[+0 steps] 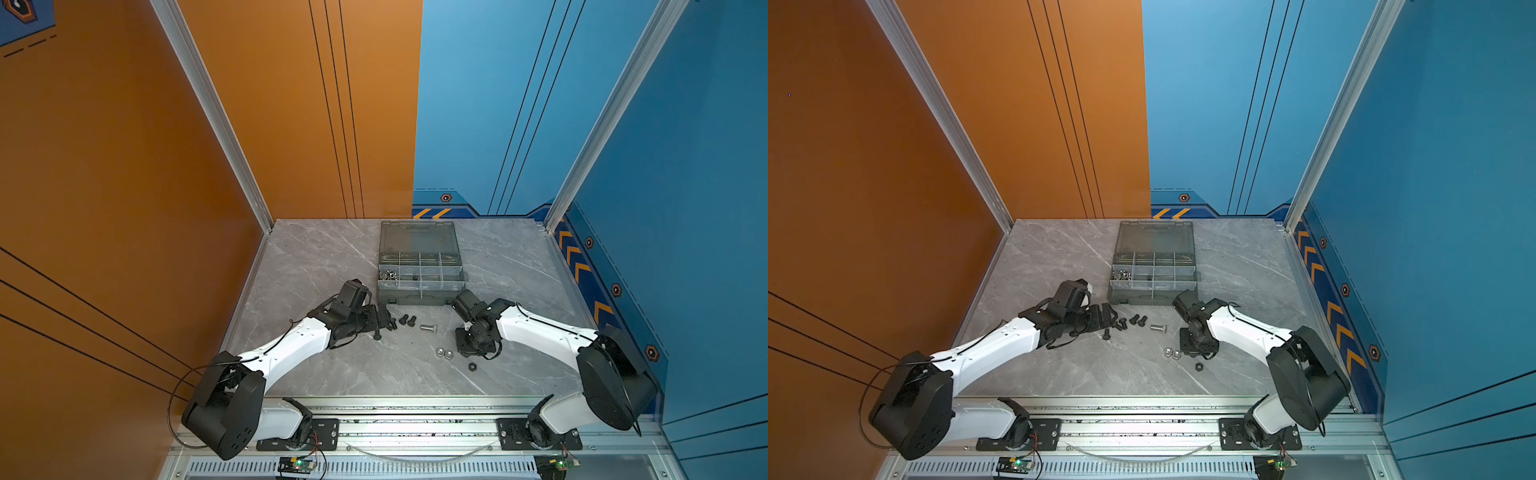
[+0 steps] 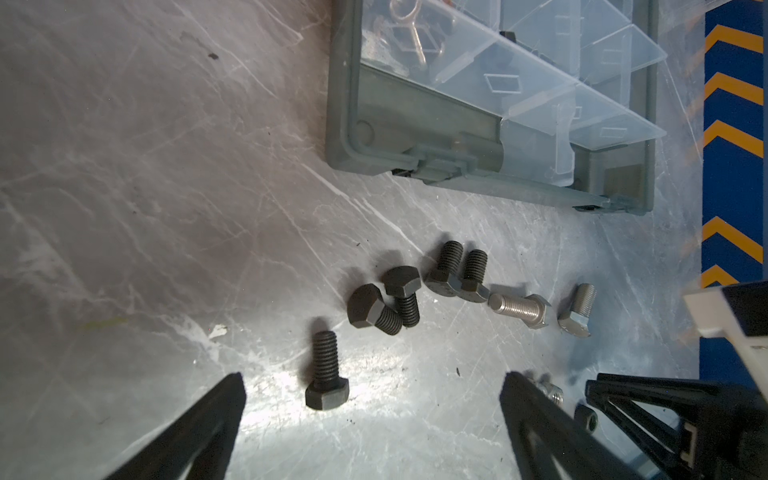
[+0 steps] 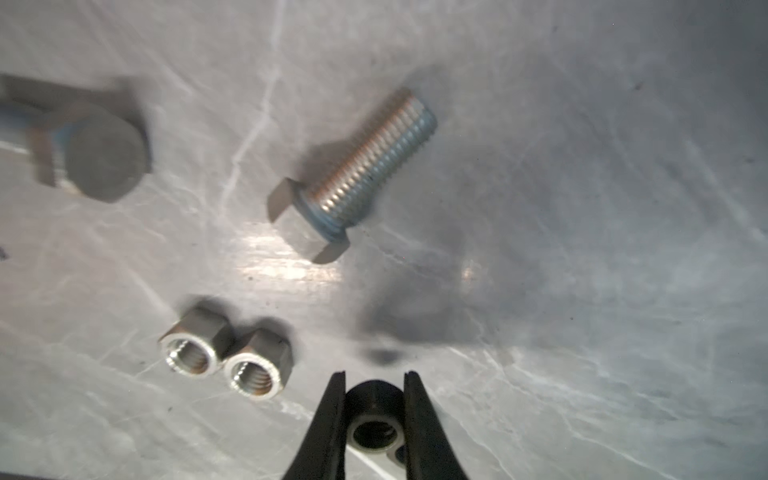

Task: Sort the screws and nuts into containers
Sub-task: 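Lift the black hex nut with the right gripper and carry it over the organizer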

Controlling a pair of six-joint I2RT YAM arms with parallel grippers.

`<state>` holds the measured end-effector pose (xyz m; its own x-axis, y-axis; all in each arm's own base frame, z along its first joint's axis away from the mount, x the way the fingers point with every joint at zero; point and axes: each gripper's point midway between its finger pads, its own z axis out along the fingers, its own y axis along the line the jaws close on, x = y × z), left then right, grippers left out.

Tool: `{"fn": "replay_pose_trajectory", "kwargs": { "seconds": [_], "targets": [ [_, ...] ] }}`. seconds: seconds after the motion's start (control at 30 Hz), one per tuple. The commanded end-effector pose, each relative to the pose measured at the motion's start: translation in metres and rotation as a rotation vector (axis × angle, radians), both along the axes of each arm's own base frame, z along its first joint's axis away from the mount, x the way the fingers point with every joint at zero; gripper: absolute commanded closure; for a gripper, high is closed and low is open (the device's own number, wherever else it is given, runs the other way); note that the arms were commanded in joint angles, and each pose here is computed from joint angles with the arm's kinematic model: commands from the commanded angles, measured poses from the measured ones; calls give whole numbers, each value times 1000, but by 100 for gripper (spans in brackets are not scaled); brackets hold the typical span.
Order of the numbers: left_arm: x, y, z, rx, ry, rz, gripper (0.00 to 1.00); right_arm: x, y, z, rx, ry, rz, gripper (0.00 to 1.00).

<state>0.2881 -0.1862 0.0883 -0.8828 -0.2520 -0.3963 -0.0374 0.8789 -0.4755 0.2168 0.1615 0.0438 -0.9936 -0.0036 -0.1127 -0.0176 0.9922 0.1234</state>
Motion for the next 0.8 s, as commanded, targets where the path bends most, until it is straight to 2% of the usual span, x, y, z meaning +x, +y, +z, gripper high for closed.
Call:
{"fn": "replay_pose_trajectory", "kwargs": {
  "seconds": [0.0, 0.4, 0.77],
  "targets": [
    [-1, 4, 0, 3, 3, 13, 2, 20, 15, 33, 74, -93, 36, 100],
    [-2, 2, 0, -5, 1, 11, 2, 106, 58, 106, 188, -272, 99, 100],
    [-1, -1, 7, -22, -9, 8, 2, 187, 104, 114, 186, -302, 133, 100]
  ]
}}
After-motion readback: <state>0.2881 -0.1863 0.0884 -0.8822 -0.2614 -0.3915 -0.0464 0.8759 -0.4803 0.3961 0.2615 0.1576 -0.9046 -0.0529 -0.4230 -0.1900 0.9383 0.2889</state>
